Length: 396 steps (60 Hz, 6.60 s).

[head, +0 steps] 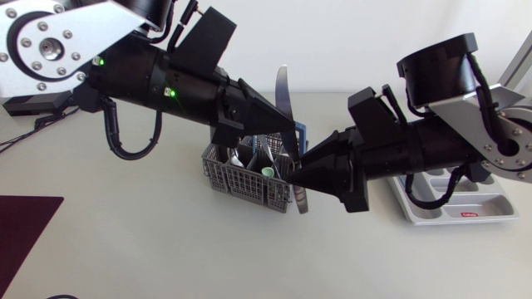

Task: Sort the cutlery from the basket into the organizer compartments.

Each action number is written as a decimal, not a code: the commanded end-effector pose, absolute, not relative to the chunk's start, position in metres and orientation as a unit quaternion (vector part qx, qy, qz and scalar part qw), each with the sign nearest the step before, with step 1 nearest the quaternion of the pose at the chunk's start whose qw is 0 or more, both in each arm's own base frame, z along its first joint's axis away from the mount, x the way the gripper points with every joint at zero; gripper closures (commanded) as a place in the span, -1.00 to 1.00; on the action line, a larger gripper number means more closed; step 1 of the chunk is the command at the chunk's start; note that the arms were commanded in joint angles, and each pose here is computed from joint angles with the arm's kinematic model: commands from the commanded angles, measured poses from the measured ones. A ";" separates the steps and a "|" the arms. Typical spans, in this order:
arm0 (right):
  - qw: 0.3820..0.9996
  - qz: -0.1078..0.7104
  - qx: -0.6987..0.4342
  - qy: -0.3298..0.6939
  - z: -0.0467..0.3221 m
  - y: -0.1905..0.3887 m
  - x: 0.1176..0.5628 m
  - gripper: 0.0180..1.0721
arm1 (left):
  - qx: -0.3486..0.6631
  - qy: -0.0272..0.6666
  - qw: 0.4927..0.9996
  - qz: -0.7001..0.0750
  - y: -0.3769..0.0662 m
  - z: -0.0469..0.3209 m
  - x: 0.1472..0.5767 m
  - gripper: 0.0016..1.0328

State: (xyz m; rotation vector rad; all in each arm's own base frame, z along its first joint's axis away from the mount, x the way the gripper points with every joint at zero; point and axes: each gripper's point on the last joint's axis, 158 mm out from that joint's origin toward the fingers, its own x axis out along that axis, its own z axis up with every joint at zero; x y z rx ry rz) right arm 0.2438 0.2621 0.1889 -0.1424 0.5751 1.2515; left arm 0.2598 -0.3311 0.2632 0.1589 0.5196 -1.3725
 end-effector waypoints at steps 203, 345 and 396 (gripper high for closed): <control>0.875 -0.086 -0.068 0.472 -0.010 -0.281 0.476 -0.25 | 0.461 0.251 0.733 -0.433 -0.298 0.106 0.320 0.02; 0.918 0.249 -0.235 0.200 0.152 0.106 0.287 -0.90 | 0.352 0.186 0.824 -0.404 -0.295 0.230 0.323 0.94; 0.898 0.330 -0.263 0.128 0.160 0.188 0.278 -0.28 | 0.094 0.375 0.799 -0.460 -0.352 0.201 0.312 0.94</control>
